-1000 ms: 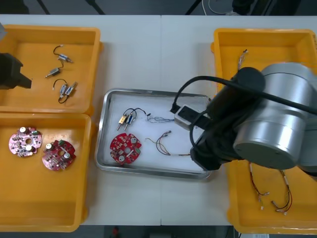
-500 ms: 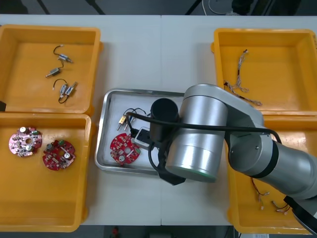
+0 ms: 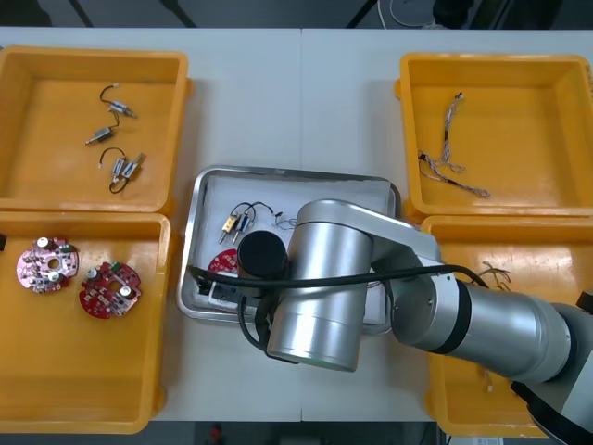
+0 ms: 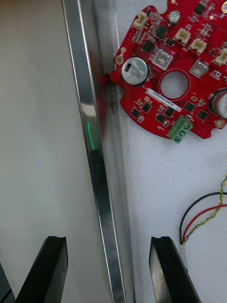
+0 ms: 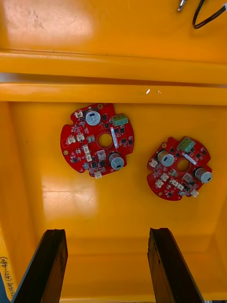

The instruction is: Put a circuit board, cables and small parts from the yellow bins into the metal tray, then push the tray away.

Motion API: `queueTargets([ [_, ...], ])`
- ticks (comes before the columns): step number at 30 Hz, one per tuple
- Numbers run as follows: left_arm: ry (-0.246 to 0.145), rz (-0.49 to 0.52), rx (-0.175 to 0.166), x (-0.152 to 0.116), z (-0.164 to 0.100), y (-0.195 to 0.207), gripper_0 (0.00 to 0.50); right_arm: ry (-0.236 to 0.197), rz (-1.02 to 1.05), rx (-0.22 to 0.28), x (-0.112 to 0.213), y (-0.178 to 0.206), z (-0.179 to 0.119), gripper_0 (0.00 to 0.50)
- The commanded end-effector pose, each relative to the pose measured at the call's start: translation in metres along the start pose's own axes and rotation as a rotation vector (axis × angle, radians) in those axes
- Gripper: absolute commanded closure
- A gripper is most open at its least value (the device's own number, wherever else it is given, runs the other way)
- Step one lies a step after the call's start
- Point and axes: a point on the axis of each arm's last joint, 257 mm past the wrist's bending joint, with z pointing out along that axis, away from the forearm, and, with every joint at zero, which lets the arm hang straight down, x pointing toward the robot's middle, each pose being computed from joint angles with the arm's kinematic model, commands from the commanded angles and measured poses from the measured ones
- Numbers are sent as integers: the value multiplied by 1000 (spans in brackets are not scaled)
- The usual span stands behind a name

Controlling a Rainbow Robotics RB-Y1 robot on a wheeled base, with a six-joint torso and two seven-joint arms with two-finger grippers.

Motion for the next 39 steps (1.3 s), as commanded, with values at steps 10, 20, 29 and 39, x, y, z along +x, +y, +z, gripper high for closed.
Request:
queueTargets([
  [10, -25, 88, -65, -3, -17, 17, 0, -3, -142, 48, -13, 13, 22, 0],
  [20, -25, 87, -70, -3, -17, 19, 0, -7, -141, 69, -17, 4, 38, 0],
  [29, -25, 87, -70, -3, -17, 19, 0, -5, -149, 80, -22, 2, 37, 450],
  [39, -25, 87, -70, -3, -17, 19, 0, 17, -164, 105, -16, -19, 30, 500],
])
